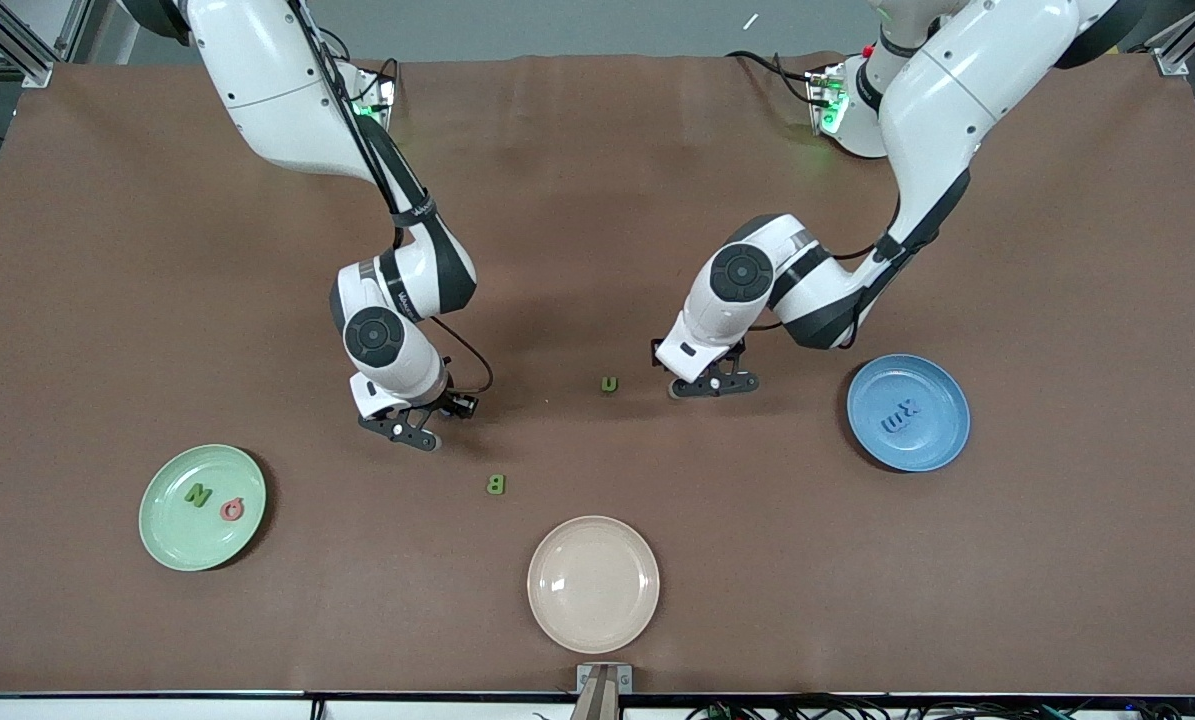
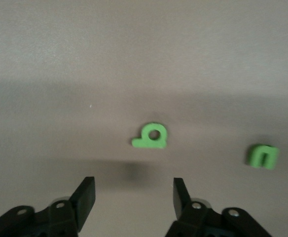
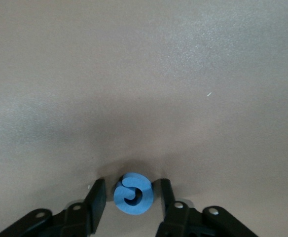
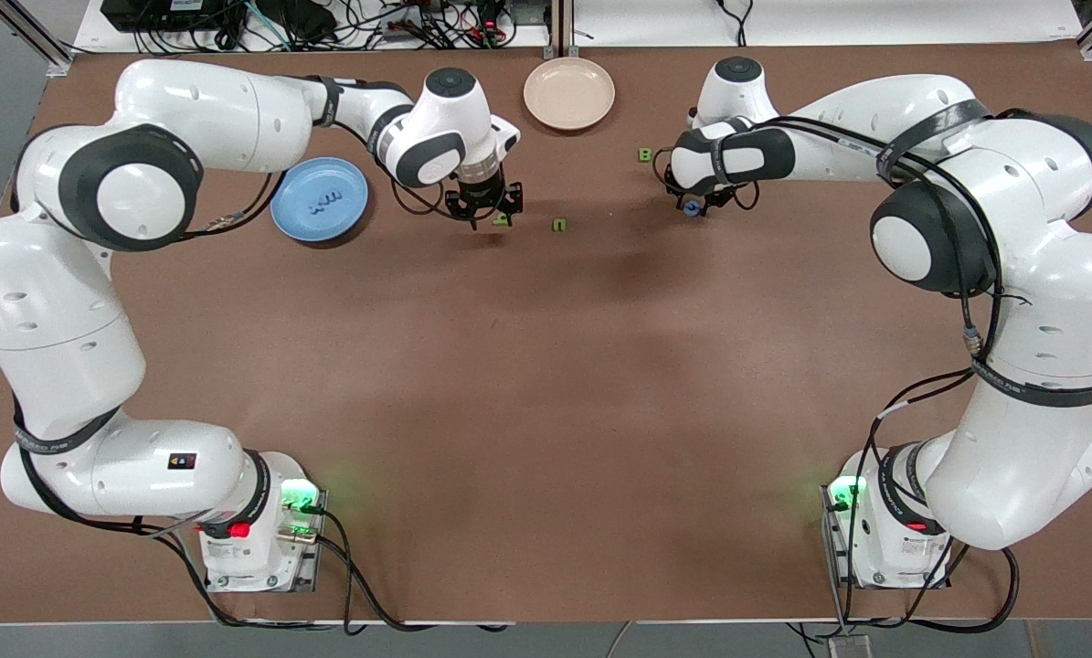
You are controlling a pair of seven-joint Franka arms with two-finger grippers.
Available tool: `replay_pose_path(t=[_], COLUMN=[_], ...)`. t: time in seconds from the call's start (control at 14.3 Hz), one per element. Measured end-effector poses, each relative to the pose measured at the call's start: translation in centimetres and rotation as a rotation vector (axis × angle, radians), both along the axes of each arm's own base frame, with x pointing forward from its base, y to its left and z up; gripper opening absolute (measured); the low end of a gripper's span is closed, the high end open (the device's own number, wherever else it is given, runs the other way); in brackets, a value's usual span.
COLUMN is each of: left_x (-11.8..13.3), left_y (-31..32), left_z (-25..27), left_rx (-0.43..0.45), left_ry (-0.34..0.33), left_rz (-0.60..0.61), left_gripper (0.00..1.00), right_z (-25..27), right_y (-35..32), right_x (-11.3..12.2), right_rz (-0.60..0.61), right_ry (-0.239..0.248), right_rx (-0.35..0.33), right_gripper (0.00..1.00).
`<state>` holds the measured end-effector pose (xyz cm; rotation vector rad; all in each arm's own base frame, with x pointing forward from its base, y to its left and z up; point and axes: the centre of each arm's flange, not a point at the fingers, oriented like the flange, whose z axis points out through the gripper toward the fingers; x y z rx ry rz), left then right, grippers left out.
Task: Sort upper and lower case letters into plates
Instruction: 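Put blue G on green plate while the left gripper grasps green p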
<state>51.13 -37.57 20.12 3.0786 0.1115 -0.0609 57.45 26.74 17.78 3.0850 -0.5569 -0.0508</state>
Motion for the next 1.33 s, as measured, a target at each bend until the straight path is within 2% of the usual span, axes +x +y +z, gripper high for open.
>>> replay_pose_path(t=[0.07,0.14,0.35,0.49,0.84,0.98,1.19,1.33], left_x=[0.2,0.5,1.4,2.2,2.6,2.4,1.9,1.9], left_y=[0.1,0.1,-1.2,-2.0,-2.1,-2.1,-2.6,-2.7], left_z=[-0.6,-0.7,0.4,0.8,-2.0,-2.5,-2.8,-2.8], left_rx=[-0.002,-0.008,-0.03,-0.029,0.004,0.01,0.022,0.033], left_ry=[-0.005,-0.009,-0.038,-0.072,-0.076,-0.07,-0.07,-0.067], left_rz=[-0.002,-0.001,-0.003,-0.021,-0.047,-0.05,-0.061,-0.063], left_gripper=[0.71,0.71,0.69,0.69,0.68,0.67,0.66,0.66], right_z=[0.2,0.3,1.1,3.3,10.2,11.0,10.2,9.0], right_y=[0.0,0.0,-0.7,-2.4,-15.6,-21.9,-28.8,-31.2], right_x=[0.0,0.1,0.8,2.9,10.7,12.0,12.4,13.0], right_rz=[0.0,0.0,-0.007,0.016,0.214,0.317,0.437,0.481], right_ry=[-0.002,-0.003,-0.013,-0.019,-0.071,-0.076,-0.057,-0.097], right_rx=[0.002,0.002,-0.003,-0.024,-0.061,-0.091,-0.134,-0.161], right_gripper=[0.39,0.34,0.34,0.34,0.34,0.34,0.34,0.34])
